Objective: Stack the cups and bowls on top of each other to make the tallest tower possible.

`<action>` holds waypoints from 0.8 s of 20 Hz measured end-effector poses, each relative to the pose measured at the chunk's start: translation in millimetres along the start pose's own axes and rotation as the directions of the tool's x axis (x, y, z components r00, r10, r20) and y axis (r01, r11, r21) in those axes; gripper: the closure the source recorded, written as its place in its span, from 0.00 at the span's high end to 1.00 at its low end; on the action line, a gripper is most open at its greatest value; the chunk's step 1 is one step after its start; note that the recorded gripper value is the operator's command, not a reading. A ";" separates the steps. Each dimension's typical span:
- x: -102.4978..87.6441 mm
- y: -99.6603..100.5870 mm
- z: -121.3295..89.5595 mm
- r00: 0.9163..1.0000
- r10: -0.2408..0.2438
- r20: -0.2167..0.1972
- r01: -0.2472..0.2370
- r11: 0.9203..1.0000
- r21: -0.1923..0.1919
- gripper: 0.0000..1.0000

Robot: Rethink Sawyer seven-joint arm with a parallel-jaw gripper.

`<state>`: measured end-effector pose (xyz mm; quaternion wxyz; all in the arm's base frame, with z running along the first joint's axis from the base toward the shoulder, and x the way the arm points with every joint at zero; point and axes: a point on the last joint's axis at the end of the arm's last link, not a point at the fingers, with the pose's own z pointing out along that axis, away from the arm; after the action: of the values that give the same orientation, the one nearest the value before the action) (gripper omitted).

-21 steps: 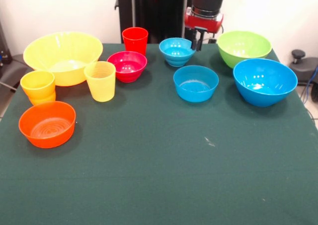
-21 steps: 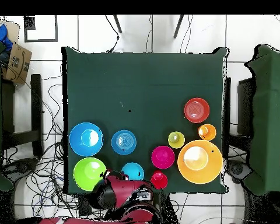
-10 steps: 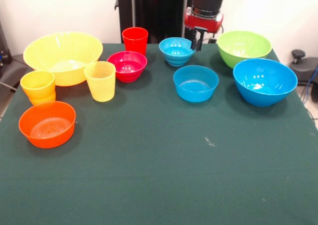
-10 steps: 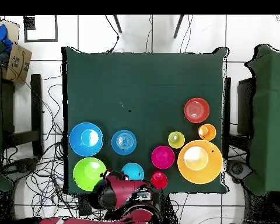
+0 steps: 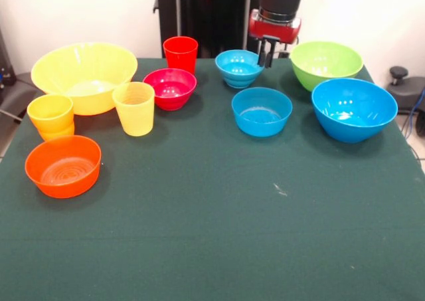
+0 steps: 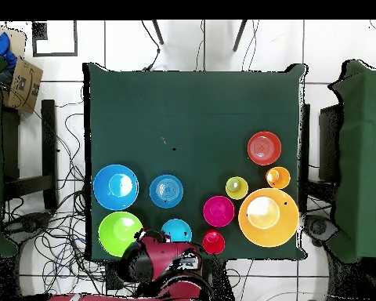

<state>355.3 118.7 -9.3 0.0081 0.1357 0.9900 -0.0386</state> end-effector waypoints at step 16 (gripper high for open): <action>2.5 3.7 -0.3 1.000 -0.012 0.001 0.012 1.000 0.000 0.00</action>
<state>353.8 122.9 -9.3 0.0083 0.1298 0.9908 -0.0385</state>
